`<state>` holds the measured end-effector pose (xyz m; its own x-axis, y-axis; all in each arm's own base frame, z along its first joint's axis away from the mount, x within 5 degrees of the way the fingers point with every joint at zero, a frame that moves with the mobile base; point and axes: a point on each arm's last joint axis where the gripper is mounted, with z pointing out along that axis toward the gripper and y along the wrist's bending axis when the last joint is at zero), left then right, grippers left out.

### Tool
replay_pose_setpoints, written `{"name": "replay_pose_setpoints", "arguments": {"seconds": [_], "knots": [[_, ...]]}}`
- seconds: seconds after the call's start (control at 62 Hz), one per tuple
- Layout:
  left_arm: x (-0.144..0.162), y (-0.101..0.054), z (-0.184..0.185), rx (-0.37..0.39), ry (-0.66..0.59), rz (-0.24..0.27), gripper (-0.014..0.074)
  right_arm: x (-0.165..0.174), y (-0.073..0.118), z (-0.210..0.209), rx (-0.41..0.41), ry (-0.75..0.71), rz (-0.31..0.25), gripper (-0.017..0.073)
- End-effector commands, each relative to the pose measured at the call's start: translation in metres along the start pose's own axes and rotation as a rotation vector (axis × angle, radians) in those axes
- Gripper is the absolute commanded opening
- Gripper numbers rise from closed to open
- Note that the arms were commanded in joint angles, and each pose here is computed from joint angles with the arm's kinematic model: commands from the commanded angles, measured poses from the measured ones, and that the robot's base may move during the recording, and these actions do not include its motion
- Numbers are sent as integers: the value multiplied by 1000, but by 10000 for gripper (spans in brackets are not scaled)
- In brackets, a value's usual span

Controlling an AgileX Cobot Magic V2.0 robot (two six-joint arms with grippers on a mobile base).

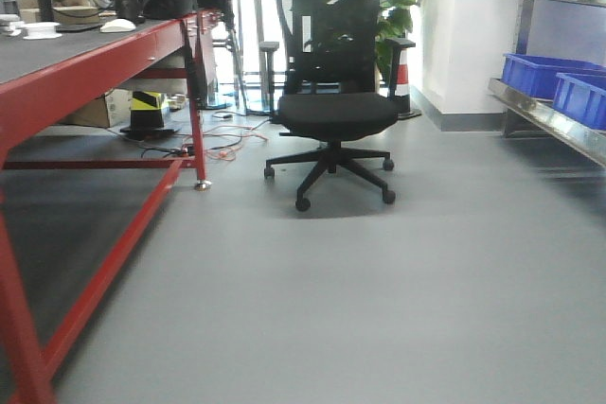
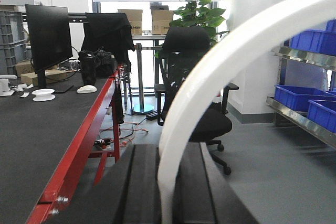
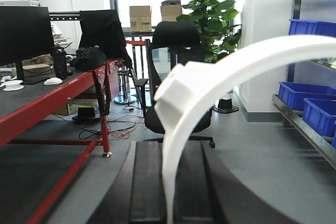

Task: Grab PVC pipe and place in blue bin
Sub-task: 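Drive the base away from the table toward the bin shelves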

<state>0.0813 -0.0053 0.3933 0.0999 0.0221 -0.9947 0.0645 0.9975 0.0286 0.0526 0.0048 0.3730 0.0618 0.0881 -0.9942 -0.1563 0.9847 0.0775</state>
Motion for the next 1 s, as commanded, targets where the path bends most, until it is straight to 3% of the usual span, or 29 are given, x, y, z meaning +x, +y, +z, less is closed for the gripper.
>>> {"name": "replay_pose_setpoints", "arguments": {"seconds": [0.0,0.983], "knots": [[-4,0,-1,6,-35,-1,-111,-3,0,-1,3,-25,-8,-162],[-4,0,-1,6,-35,-1,-111,-3,0,-1,3,-25,-8,-162]]}}
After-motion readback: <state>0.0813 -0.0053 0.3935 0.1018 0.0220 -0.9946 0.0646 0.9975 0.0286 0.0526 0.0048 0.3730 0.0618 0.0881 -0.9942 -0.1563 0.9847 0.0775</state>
